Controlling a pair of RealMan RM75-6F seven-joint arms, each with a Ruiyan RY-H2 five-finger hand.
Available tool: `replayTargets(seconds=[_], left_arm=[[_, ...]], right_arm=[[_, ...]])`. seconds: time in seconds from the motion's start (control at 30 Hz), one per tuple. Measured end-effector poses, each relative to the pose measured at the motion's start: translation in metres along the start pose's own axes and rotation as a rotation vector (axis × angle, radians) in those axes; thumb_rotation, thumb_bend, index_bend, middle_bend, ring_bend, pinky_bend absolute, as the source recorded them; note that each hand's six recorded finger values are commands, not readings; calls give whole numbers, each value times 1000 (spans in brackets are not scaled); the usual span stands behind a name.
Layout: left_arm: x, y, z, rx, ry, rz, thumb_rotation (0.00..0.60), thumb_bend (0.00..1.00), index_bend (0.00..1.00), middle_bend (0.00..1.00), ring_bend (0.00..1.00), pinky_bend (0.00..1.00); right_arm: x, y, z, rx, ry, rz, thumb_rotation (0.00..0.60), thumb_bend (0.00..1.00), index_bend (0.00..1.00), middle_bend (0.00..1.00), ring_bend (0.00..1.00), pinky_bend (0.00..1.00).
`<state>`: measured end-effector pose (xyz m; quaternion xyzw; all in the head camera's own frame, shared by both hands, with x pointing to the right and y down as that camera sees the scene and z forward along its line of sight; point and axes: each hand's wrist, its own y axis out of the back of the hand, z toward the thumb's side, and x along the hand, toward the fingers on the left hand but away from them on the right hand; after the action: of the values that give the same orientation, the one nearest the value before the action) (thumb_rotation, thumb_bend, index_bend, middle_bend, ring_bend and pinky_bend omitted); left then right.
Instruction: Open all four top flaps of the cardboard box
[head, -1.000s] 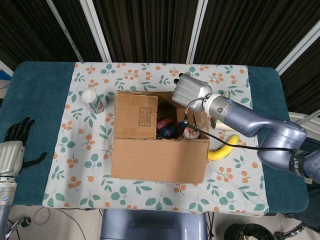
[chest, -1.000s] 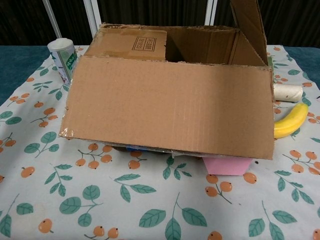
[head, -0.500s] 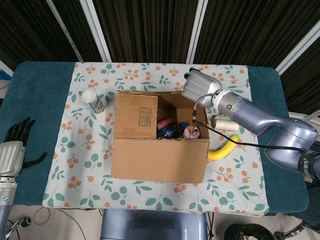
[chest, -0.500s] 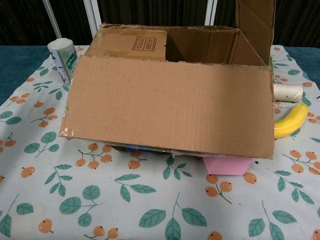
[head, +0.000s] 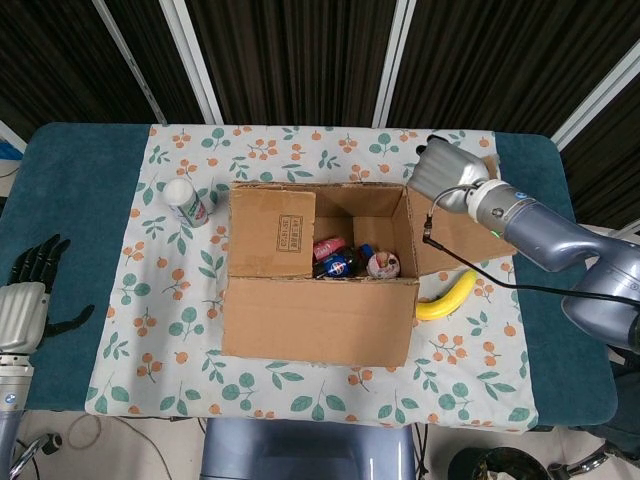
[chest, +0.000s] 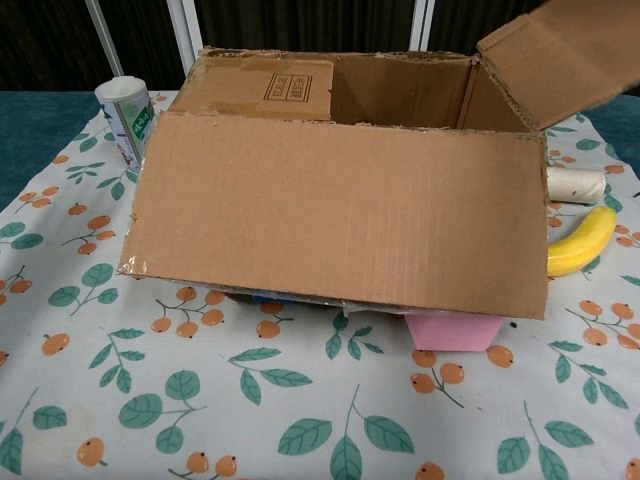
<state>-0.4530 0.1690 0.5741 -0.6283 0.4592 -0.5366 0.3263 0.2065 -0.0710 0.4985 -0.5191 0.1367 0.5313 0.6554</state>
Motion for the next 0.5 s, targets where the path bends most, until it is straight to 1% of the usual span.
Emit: replayTargets(seconds=[0.13,0.27,0.37,0.5], left_arm=[[0,0,0,1,1,-2,600,182,0,0,0,33],[0,-1,0,4,1,-4,600,182,0,0,0,33],[0,-2,0,5,1,-5,600,182,0,0,0,32],[1,-1,1,9,-2,-4,600,182,0,0,0,33]], right_arm=[[6,-22,-7,-6,-25,38,600,584,557,448,235,318],[11,-34,-17,-28,-58,49,600,584,544,444,232,318],[17,-43,-20,-62,-80,42,600,580,504,419,210,308],[28,-54,-22,-147,-119,3,600,527,429,358,191,281]])
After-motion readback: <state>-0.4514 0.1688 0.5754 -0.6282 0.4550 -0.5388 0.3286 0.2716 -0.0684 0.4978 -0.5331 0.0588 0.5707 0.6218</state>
